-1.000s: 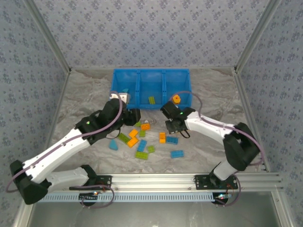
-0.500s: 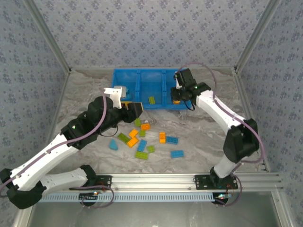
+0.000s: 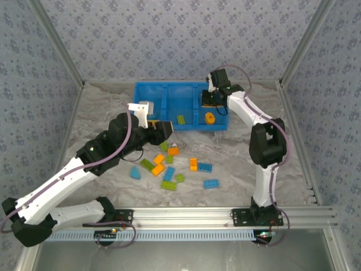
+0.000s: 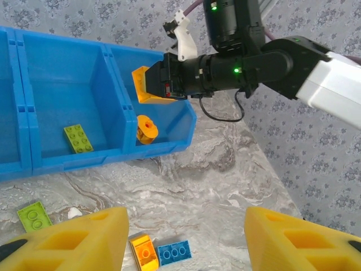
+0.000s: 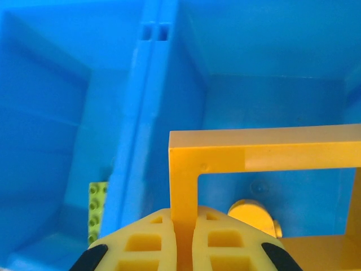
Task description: Sort the legos into containers by color
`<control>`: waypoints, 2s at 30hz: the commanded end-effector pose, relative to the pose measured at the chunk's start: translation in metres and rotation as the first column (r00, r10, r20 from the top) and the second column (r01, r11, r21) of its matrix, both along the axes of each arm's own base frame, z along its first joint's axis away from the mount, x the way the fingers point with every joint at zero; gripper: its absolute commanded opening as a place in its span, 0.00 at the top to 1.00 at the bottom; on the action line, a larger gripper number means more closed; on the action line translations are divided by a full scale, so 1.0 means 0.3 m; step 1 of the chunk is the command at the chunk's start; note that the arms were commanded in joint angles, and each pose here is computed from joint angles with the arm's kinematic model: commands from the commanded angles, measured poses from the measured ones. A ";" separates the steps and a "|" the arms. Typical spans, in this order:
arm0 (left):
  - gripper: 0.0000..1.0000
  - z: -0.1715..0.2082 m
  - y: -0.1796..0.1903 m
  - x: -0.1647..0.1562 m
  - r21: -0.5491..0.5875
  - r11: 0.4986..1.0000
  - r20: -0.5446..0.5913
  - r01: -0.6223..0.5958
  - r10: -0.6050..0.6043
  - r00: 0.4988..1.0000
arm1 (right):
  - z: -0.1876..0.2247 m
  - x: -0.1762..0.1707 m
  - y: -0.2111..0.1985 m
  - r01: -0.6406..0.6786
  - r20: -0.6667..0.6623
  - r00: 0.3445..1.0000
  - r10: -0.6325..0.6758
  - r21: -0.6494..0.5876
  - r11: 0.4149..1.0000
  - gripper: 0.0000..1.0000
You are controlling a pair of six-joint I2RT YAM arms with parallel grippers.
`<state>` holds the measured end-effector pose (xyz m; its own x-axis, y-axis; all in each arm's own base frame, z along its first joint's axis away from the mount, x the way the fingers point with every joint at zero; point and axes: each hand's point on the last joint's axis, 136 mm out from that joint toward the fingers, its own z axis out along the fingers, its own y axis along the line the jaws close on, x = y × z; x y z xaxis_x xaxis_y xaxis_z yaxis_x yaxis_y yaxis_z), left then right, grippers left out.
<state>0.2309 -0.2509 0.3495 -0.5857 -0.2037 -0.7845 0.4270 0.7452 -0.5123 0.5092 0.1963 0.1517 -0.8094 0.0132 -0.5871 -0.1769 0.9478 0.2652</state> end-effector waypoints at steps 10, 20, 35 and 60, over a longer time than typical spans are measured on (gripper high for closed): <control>0.43 0.030 -0.033 -0.002 -0.022 0.999 0.021 0.030 -0.029 0.999 | -0.105 0.121 -0.033 0.069 -0.039 0.997 -0.070 -0.034 0.997 0.88; 0.43 0.023 -0.032 -0.004 -0.018 0.999 0.016 0.028 -0.028 0.999 | -0.211 0.162 -0.044 0.102 -0.090 0.990 -0.107 -0.062 0.993 0.80; 0.43 0.021 -0.028 -0.005 -0.006 1.000 0.017 0.025 -0.025 1.000 | -0.092 0.172 -0.048 0.132 -0.065 0.989 -0.135 -0.051 0.990 0.69; 0.43 -0.511 0.247 -0.024 0.338 0.895 -0.412 -0.291 0.419 0.809 | 0.357 -0.920 0.141 -0.334 0.432 0.867 0.249 0.131 0.934 0.42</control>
